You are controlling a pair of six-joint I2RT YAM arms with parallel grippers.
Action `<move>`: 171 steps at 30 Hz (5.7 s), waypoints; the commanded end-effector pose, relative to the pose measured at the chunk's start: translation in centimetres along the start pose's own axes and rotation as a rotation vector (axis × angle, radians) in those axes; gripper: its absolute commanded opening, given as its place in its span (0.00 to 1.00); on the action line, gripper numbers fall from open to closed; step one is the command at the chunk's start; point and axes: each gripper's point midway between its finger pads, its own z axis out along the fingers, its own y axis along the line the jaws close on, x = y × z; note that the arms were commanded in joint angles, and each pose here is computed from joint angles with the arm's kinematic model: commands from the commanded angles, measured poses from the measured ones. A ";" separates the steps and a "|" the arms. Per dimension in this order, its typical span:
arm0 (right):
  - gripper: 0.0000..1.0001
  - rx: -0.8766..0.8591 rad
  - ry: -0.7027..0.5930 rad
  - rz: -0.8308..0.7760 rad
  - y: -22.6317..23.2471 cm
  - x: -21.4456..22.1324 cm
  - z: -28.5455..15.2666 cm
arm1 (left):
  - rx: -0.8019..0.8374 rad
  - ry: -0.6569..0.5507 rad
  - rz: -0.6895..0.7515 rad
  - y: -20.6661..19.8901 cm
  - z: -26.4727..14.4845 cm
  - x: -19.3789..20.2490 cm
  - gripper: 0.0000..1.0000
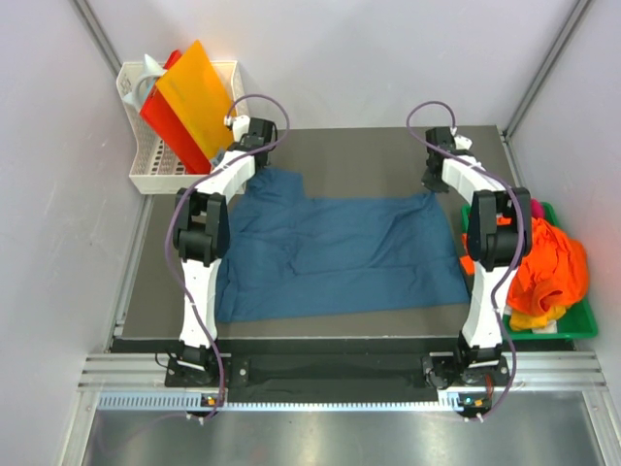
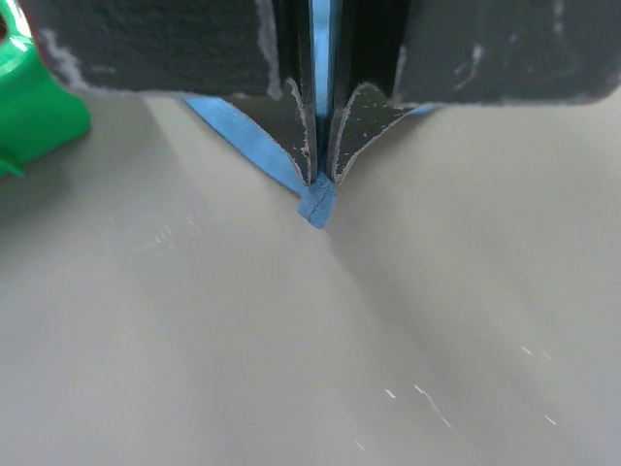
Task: Fold and stack the t-shirts
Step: Grap the side of the flattened tshirt furthest away from the robot with both arms, then fold the other side of the tshirt into a rectangle
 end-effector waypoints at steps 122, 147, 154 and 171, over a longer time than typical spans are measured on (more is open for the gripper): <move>0.00 -0.151 -0.302 0.228 -10.2 -0.8 -16.6 | 0.133 -0.235 -0.220 14.5 -25.7 -5.5 0.00; 0.00 -0.077 -0.147 0.193 -12.8 7.5 -13.6 | 0.058 -0.057 -0.158 19.5 -24.3 5.8 0.00; 0.00 -0.059 -0.092 0.193 -12.9 9.2 -12.4 | 0.059 0.013 -0.166 20.6 -24.6 8.8 0.00; 0.00 0.015 0.014 0.165 -14.3 12.6 -11.3 | 0.007 0.203 -0.131 20.3 -23.3 13.9 0.00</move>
